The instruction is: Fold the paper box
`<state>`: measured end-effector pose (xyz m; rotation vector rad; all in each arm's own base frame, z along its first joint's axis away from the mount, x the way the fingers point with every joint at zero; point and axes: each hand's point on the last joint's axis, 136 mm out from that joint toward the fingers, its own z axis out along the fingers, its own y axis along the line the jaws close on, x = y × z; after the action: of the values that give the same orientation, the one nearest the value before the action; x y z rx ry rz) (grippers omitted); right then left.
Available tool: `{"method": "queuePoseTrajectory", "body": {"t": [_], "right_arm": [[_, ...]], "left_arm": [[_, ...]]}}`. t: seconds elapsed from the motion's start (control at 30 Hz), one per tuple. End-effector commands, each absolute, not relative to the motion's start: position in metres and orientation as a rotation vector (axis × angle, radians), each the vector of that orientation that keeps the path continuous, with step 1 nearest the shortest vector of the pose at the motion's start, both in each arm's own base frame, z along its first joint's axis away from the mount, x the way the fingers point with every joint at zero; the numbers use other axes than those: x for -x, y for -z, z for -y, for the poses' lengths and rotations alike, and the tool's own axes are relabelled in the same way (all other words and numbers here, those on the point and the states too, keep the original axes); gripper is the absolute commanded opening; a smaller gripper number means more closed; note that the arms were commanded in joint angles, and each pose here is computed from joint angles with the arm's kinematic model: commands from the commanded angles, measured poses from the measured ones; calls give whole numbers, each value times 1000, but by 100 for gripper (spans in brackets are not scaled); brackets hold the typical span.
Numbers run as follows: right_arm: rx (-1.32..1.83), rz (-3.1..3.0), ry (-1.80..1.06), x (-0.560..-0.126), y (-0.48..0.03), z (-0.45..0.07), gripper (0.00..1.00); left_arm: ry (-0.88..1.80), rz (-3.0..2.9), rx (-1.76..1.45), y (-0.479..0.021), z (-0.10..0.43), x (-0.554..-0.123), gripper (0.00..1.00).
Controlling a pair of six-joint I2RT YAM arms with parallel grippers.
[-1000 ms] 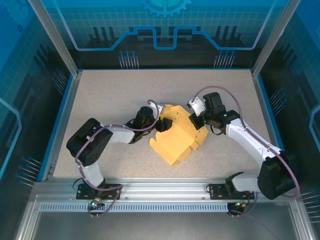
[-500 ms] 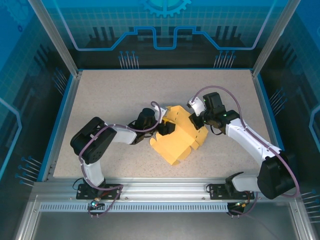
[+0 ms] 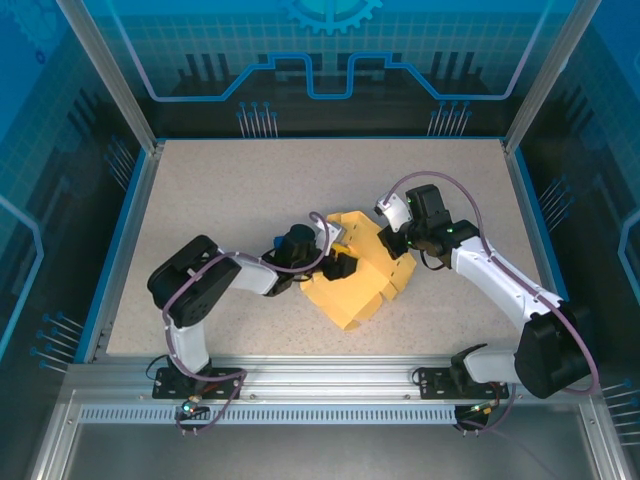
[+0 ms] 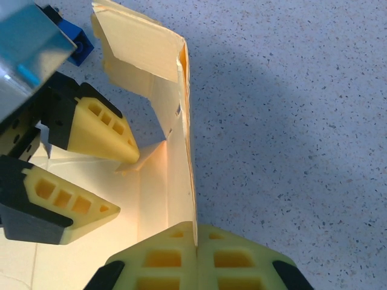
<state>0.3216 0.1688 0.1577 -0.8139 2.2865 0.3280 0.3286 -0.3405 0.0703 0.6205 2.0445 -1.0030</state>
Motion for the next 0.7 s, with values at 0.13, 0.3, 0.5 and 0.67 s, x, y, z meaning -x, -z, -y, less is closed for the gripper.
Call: {"method": "queuePoseTrajectory", "body": {"t": [0.13, 0.3, 0.5, 0.67], "right_arm": [[774, -2271, -352, -328, -158, -169, 2], [780, -2272, -334, -328, -158, -167, 2], [805, -2258, -328, -325, -158, -168, 2], [819, -2255, -328, -324, -157, -170, 2]], "left_arm": [[1031, -2005, -639, -67, 347, -325, 58], [1012, -1970, -618, -82, 337, -326, 60], [1004, -1908, -558, -116, 312, -332, 62], [994, -1884, -540, -142, 300, -340, 64]]}}
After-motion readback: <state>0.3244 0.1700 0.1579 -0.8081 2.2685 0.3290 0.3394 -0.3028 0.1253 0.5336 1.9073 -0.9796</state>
